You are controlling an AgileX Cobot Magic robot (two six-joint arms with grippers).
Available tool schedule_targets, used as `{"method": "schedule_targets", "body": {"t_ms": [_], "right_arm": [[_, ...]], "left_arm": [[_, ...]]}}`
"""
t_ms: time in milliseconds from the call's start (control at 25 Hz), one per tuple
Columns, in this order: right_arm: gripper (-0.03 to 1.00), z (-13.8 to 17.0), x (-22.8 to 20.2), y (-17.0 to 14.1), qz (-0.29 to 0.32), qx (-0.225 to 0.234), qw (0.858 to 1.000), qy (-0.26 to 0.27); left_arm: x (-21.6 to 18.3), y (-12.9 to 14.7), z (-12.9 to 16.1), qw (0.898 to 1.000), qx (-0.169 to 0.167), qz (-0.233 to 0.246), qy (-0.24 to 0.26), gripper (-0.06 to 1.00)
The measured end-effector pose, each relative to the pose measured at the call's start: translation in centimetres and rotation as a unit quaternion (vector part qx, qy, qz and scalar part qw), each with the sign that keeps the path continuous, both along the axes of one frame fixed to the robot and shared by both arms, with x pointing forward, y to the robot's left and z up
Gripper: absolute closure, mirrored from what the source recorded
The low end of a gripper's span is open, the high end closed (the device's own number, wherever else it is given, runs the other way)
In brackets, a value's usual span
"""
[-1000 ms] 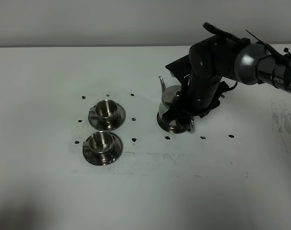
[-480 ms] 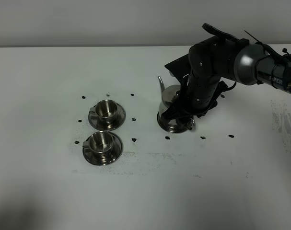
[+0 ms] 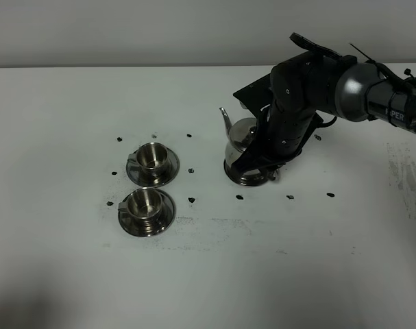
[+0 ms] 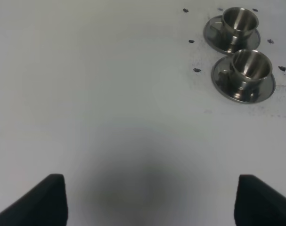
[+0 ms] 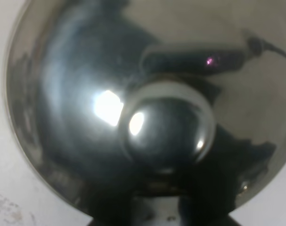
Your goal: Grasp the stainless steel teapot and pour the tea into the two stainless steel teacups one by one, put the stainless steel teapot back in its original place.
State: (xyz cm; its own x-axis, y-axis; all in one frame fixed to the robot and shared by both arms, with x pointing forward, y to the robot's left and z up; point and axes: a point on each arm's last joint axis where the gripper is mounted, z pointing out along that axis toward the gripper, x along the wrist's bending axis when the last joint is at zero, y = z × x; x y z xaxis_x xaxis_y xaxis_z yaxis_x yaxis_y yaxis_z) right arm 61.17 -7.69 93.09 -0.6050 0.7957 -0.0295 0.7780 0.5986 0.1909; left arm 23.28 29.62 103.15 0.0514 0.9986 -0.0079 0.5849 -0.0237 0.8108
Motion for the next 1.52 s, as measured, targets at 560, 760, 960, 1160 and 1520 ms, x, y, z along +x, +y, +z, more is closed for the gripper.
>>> {"method": "schedule_targets", "body": {"t_ms": [560,760,960,1160,1520], "right_arm": [[0.79,1.0,-0.1,-0.1,0.011,0.007,1.0,-0.009],[0.79,3.2,-0.3,-0.2,0.016,0.018,0.999,-0.032],[0.79,4.6,-0.6,-0.4,0.028,0.024,0.998,-0.047],[0.79,5.0,-1.1,0.5,0.084,0.029,0.995,-0.043],[0.79,9.0,-1.8,3.0,0.262,0.004,0.963,-0.065]], "left_arm": [[0.0,0.0,0.0,1.0,0.0,0.0,0.0,0.25],[0.0,0.0,0.0,1.0,0.0,0.0,0.0,0.25],[0.0,0.0,0.0,1.0,0.001,0.0,0.0,0.25],[0.0,0.0,0.0,1.0,0.001,0.0,0.0,0.25],[0.0,0.0,0.0,1.0,0.001,0.0,0.0,0.25]]}}
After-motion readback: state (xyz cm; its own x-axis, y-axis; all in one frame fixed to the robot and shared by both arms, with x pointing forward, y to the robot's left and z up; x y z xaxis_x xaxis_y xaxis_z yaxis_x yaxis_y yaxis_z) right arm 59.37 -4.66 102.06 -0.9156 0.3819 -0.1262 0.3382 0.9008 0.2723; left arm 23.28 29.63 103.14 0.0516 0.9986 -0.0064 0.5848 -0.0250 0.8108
